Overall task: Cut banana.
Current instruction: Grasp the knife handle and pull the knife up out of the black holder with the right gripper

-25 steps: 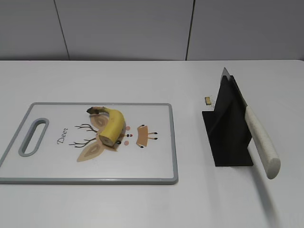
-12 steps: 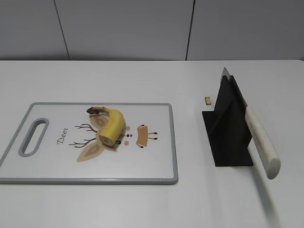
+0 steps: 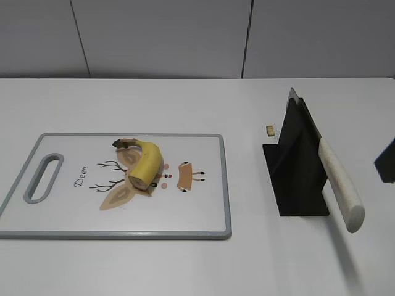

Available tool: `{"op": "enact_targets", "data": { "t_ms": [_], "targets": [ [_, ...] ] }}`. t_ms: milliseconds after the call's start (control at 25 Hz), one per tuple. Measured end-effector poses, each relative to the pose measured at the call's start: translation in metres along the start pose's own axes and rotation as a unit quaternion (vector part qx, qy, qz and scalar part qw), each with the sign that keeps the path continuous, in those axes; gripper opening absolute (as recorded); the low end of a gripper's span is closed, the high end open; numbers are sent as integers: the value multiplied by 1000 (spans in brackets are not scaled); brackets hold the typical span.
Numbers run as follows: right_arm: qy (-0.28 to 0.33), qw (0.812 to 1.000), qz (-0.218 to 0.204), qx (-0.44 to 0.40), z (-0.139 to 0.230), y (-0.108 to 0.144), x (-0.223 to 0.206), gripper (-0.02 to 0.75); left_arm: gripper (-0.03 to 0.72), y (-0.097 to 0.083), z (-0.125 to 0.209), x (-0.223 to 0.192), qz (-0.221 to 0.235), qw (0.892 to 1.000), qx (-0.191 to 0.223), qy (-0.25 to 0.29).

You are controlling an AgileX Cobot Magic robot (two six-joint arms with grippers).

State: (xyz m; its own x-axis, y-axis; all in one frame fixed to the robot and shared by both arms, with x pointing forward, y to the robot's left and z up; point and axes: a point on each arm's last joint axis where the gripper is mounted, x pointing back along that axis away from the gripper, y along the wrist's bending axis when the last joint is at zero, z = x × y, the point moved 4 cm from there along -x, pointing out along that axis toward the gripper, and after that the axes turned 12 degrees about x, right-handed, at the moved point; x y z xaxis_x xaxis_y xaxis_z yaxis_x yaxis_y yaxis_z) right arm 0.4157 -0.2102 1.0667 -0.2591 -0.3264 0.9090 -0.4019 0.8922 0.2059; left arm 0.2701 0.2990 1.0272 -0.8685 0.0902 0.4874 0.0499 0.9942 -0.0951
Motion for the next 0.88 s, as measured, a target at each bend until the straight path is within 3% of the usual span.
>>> {"op": "enact_targets", "data": {
  "t_ms": [360, 880],
  "targets": [
    [60, 997, -3, -41, -35, -16, -65, 584, 589, 0, 0, 0, 0, 1000, 0, 0],
    [112, 992, 4, -62, -44, -31, -118, 573, 589, 0, 0, 0, 0, 1000, 0, 0]
  ]
}}
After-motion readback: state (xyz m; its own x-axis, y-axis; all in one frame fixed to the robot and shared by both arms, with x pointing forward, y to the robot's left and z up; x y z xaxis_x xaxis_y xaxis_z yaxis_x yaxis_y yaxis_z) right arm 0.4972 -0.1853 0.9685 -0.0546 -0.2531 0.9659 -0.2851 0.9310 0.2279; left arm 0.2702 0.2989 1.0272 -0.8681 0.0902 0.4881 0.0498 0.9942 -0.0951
